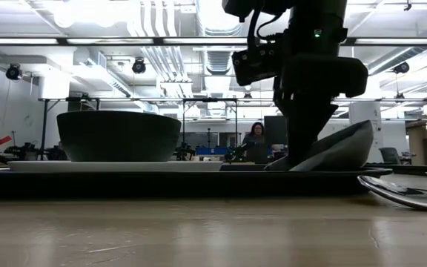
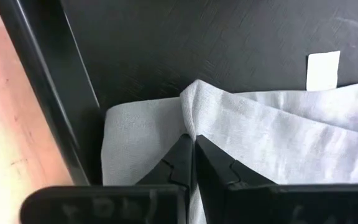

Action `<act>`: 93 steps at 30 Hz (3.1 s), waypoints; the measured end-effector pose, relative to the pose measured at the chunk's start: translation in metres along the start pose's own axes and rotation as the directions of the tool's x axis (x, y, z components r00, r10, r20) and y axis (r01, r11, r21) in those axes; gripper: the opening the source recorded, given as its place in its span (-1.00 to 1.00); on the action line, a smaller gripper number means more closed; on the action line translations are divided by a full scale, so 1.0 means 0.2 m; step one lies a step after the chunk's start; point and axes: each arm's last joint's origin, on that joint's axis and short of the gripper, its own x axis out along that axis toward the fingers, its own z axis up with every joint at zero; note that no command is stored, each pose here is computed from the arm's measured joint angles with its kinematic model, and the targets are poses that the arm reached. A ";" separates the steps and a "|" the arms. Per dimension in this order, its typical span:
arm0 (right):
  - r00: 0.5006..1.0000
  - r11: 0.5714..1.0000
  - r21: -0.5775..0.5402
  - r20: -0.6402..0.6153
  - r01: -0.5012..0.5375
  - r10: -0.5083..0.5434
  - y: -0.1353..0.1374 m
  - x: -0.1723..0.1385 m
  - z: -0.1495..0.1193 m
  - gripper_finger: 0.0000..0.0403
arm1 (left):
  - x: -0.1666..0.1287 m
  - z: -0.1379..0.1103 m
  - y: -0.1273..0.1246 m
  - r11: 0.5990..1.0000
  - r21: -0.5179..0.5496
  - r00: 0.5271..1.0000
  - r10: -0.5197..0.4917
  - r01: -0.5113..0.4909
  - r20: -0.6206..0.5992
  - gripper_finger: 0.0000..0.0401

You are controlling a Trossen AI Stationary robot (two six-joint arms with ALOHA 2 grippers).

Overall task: Set up tray
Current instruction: Put the gray table napkin on the black tray to the right of the white plate

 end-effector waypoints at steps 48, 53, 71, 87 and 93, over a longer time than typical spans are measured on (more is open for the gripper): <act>0.886 0.866 -0.487 0.347 -0.111 0.309 0.20 -0.07 0.09 -0.96 | 0.00 0.00 0.00 1.000 0.000 1.000 0.000 0.000 0.000 -0.58; 0.879 0.854 -0.510 0.355 -0.104 0.319 0.20 -0.07 0.09 -0.96 | 0.00 0.00 0.00 1.000 0.000 1.000 0.000 0.000 0.000 -0.58; 0.806 0.795 -0.581 0.379 -0.174 0.454 0.23 -0.08 0.11 -0.96 | 0.00 0.00 0.00 1.000 0.000 1.000 0.000 0.000 0.000 -0.58; 0.785 0.808 -0.546 0.391 -0.222 0.480 0.21 -0.03 0.10 -0.96 | 0.00 0.00 0.00 1.000 0.000 1.000 0.000 0.000 0.000 -0.58; 0.793 0.848 -0.476 0.412 -0.232 0.449 0.19 -0.02 0.12 -0.95 | 0.00 0.00 0.00 1.000 0.000 1.000 0.000 0.000 0.000 -0.58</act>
